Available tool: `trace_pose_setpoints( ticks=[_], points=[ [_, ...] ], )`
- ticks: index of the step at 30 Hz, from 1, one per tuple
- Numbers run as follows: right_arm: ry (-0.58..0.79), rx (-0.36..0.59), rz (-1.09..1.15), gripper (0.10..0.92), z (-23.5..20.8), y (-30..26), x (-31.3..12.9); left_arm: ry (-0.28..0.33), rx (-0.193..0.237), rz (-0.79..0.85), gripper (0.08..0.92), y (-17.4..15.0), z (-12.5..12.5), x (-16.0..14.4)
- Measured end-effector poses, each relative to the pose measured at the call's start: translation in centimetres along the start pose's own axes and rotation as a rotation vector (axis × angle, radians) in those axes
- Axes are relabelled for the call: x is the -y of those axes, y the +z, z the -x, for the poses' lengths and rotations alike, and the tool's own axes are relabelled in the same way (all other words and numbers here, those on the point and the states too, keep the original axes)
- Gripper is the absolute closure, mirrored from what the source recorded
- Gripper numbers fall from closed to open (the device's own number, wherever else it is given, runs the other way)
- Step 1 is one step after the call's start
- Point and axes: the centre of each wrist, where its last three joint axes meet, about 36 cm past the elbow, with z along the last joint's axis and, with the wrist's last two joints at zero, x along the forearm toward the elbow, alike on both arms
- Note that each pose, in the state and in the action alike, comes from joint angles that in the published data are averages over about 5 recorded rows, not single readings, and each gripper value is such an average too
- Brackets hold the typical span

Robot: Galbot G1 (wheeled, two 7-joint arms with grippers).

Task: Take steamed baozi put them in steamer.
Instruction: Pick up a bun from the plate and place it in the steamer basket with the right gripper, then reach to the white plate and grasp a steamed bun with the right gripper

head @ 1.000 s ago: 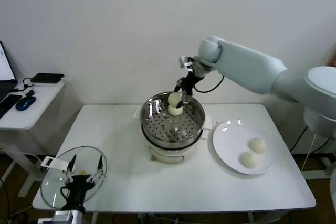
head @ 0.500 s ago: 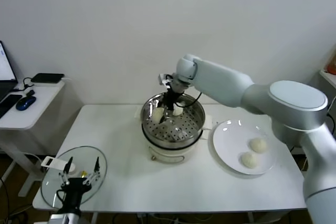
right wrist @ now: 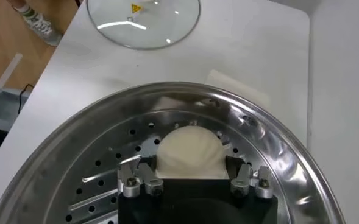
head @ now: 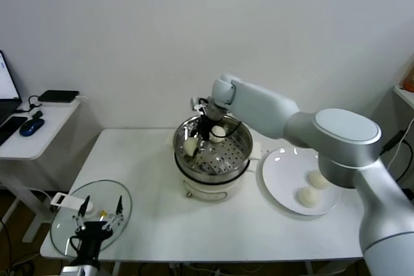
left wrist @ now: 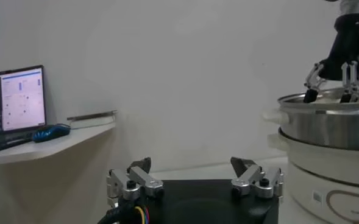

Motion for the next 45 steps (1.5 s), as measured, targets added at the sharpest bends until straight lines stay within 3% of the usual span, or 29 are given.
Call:
trace_pose_setpoints(
  ticks=[10, 20, 33, 45],
  points=[
    [0.001, -0.001, -0.007, 0.207, 0.4, 0.1, 0.0, 0.002, -0.006, -0.001, 0.177, 0.2, -0.1, 0.1],
    [-0.005, -0.002, -0.022, 0.199, -1.1, 0.6, -0.1, -0.002, -0.009, -0.002, 0.177, 0.3, -0.3, 0.0],
    [-0.015, -0.055, -0.078, 0.200, -11.6, 4.2, -1.7, 0.000, -0.013, -0.004, 0.177, 0.5, -0.4, 0.0],
    [-0.015, -0.144, -0.004, 0.200, -18.5, 15.4, -7.4, 0.014, -0.009, -0.006, 0.177, 0.2, -0.5, 0.4]
  ],
)
